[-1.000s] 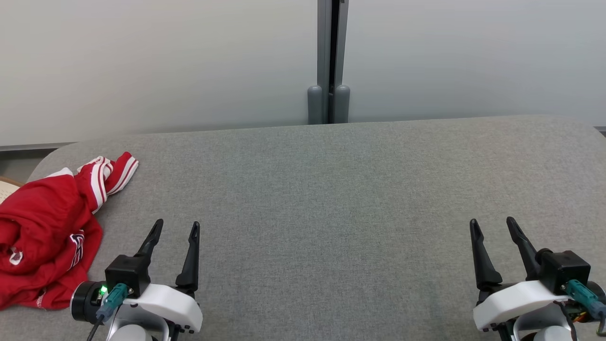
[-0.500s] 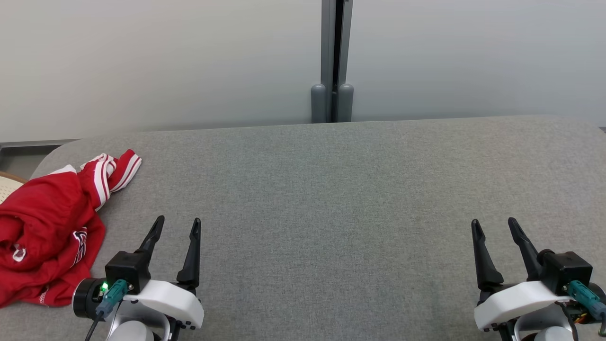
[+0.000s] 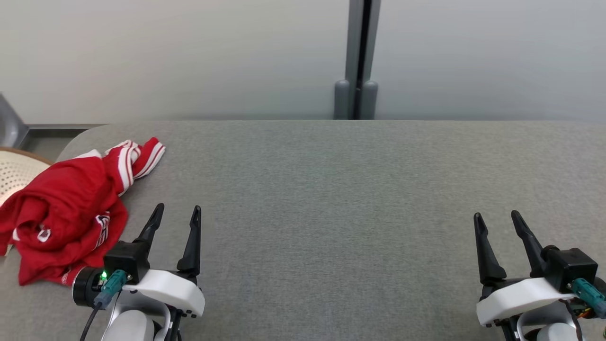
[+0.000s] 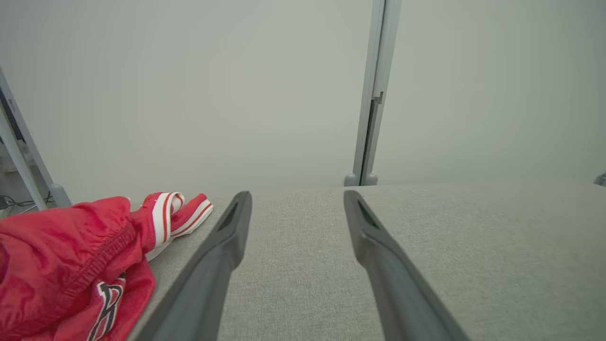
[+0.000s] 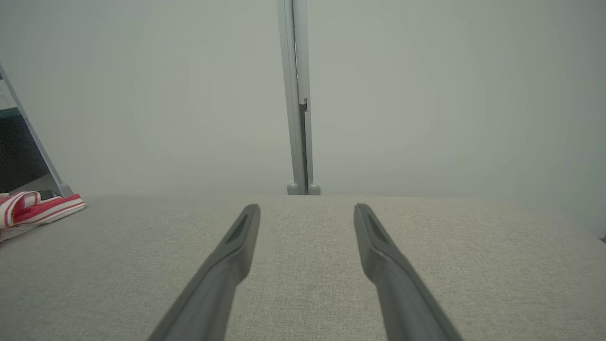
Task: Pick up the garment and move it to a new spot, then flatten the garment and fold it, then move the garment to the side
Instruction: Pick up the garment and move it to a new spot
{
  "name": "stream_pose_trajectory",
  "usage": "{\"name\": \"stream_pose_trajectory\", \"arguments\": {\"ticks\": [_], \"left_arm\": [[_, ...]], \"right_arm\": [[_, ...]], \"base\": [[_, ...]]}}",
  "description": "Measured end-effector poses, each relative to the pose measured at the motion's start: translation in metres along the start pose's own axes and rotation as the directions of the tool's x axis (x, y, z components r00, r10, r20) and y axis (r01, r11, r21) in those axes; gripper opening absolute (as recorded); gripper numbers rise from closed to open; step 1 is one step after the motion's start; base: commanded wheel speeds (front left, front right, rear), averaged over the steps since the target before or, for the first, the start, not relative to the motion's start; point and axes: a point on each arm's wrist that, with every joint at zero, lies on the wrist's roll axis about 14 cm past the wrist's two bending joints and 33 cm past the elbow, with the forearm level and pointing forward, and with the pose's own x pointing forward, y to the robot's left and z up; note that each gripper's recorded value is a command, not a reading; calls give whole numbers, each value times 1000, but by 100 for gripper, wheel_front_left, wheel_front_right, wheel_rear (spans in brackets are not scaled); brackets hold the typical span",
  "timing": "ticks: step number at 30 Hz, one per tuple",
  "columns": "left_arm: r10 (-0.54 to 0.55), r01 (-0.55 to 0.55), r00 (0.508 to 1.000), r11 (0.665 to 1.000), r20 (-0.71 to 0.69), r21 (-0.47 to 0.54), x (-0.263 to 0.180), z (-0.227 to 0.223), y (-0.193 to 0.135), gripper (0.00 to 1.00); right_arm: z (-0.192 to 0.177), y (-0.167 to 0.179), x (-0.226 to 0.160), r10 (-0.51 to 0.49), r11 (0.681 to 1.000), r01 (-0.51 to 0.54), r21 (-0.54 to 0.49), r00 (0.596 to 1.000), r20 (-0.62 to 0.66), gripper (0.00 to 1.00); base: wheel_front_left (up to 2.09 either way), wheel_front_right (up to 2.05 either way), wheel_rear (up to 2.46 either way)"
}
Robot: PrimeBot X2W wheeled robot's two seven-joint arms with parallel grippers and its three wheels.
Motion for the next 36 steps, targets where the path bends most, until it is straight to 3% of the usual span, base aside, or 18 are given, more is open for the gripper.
{"name": "stream_pose_trajectory", "arguments": {"ticks": [6, 11, 21, 28, 36], "left_arm": [[80, -80, 996, 997, 35, -3, -8, 12, 27, 100], [201, -201, 978, 980, 60, -3, -27, 22, 65, 100], [407, -408, 910, 913, 82, -12, -75, 31, 128, 100], [474, -475, 876, 880, 90, -16, -95, 34, 146, 100], [485, -486, 870, 874, 85, -15, -96, 32, 148, 100]], "right_arm": [[4, 26, 17, 86, 996, -86, -11, 996, 7, 100], [9, 69, 36, 216, 976, -216, -22, 976, 15, 100], [6, 132, 57, 395, 919, -394, -22, 919, 0, 100], [2, 148, 64, 437, 900, -437, -12, 900, -9, 100], [-3, 150, 66, 445, 895, -446, -9, 895, -24, 100]], "base": [[0, 0, 0], [0, 0, 0], [0, 0, 0], [0, 0, 0], [0, 0, 0]]}}
